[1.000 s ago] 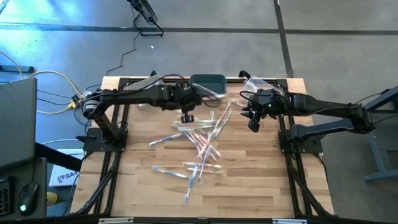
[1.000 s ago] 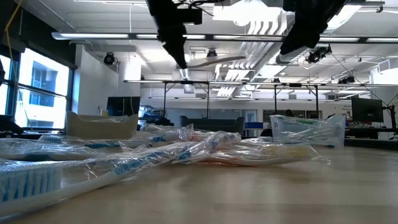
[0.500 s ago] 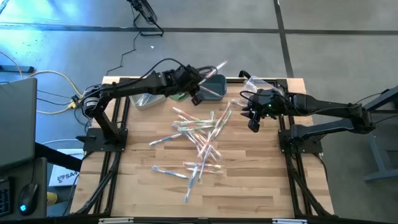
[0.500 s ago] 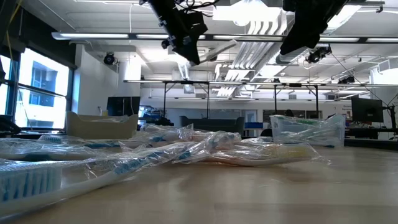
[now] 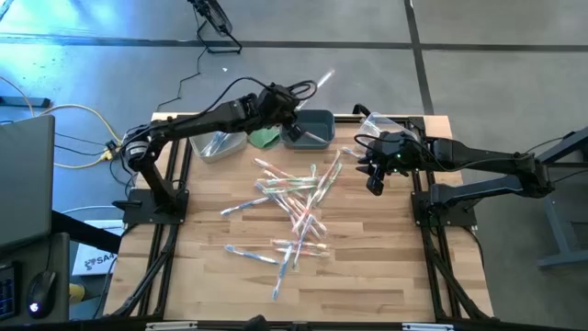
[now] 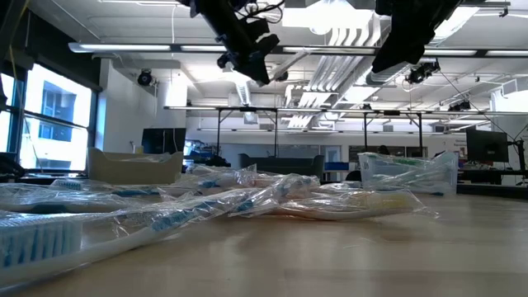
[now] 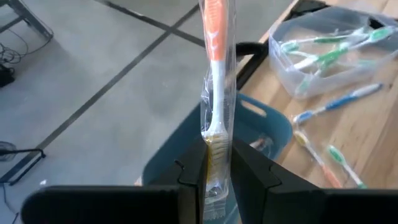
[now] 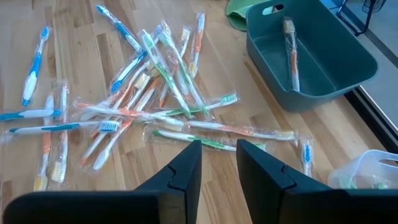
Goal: Pick & Place Toothbrushes
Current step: Put the orange toothbrush into the blue bin
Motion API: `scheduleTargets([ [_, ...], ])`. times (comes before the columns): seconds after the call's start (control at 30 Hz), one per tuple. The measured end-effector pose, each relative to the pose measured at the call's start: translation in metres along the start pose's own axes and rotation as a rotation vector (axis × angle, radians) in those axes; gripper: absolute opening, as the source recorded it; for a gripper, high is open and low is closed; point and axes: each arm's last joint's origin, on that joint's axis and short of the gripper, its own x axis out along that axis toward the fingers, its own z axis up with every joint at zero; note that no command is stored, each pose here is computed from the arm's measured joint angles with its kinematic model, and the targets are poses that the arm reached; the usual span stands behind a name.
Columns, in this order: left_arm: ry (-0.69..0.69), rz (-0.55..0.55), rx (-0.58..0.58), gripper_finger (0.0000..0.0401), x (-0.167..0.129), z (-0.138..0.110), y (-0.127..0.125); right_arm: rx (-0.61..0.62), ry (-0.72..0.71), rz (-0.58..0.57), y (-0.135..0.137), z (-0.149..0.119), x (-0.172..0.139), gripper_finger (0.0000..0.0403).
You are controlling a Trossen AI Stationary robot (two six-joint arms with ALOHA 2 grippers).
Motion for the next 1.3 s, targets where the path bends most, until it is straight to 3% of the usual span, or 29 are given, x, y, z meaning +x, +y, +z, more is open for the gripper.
scheduleTargets([
  [0.57, 0.133, 0.001, 0.022, 0.0055, 0.078, -0.036, -0.006, -0.003, 0.004, -0.004, 0.0, 0.0, 0.0, 0.0093],
  [1.03, 0.28, 0.0, 0.137, 0.0055, 0.119, -0.072, -0.016, 0.0, 0.004, -0.004, 0.0, 0.0, 0.0, 0.0093],
  [1.3, 0.386, 0.0, 0.166, 0.0055, 0.128, -0.09, -0.019, 0.001, 0.002, -0.004, 0.0, 0.0, 0.0, 0.0093],
])
